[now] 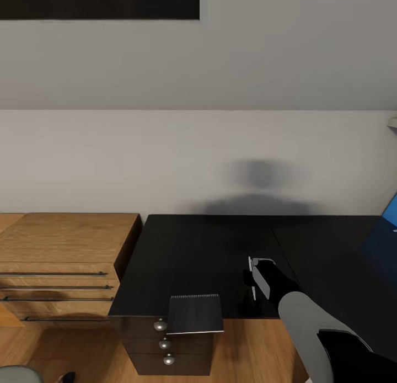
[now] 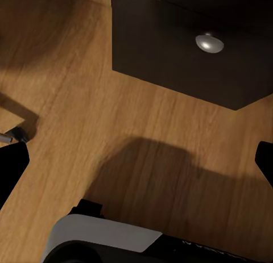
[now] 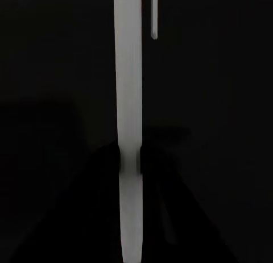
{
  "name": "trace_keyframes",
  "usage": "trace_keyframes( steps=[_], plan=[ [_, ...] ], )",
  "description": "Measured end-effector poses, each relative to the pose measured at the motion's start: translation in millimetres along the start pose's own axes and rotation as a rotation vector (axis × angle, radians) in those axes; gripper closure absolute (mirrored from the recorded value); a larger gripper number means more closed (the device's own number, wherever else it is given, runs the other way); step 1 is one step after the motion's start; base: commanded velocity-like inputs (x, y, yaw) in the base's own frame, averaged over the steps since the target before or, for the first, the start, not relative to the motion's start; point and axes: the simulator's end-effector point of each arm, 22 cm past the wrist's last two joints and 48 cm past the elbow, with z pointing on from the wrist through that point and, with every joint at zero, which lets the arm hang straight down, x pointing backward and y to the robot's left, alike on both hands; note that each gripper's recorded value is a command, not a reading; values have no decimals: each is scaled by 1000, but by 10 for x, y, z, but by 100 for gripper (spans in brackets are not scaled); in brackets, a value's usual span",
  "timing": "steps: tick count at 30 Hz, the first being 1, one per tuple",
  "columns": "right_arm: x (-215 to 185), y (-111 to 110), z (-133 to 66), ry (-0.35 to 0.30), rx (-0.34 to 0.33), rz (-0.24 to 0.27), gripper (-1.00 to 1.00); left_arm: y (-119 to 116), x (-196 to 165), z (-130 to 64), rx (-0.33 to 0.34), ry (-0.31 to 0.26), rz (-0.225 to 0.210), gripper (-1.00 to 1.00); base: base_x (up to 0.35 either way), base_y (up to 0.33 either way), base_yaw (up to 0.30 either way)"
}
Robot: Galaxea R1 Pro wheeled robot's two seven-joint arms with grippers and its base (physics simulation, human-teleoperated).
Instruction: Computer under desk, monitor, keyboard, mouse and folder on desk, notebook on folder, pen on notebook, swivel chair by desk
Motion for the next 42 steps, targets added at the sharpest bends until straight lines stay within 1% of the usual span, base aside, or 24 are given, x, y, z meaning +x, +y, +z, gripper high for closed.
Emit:
trace_keyframes(
  steps=[3, 4, 8, 35, 42],
  plan=[
    [3, 1, 0, 1, -1, 0, 100, 1, 1, 0, 0, 0, 0, -100, 0, 0, 0],
    [1, 2, -1, 1, -1, 0, -100, 0, 1, 0, 0, 0, 0, -100, 0, 0, 0],
    [0, 2, -1, 1, -1, 2, -100, -1, -1, 0, 0, 0, 0, -100, 0, 0, 0],
    [-120, -6, -319, -4, -5, 8, -100, -19, -153, -297, 0, 0, 0, -100, 0, 0, 0],
    [-125, -6, -320, -6, -4, 8, -100, -17, -154, -297, 1, 0, 1, -100, 0, 0, 0]
  ],
)
